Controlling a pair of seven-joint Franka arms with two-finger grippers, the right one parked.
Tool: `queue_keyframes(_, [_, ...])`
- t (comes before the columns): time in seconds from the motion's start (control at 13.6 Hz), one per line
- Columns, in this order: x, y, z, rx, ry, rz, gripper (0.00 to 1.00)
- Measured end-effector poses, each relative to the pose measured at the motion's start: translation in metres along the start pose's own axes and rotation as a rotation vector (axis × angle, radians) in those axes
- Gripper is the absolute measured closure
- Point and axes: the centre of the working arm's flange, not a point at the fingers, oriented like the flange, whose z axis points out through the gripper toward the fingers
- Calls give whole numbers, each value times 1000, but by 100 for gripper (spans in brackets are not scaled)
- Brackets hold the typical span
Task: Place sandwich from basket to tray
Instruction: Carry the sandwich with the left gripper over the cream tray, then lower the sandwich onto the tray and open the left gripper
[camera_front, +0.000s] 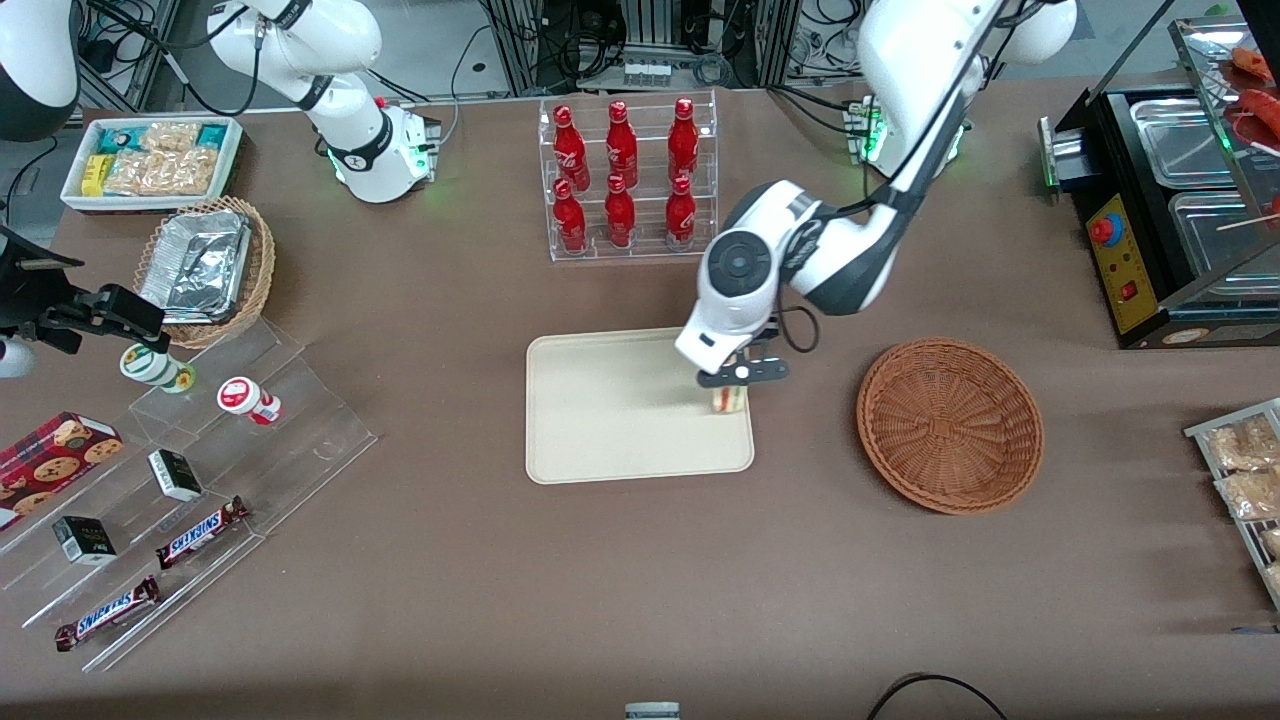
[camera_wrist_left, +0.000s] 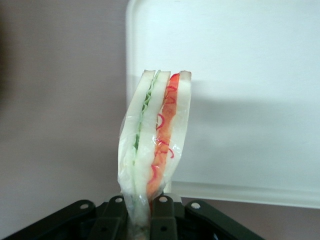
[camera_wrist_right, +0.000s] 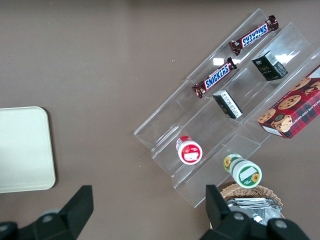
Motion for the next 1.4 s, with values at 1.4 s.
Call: queue_keyframes(1.4, [3,107,35,-67,20,-199,85])
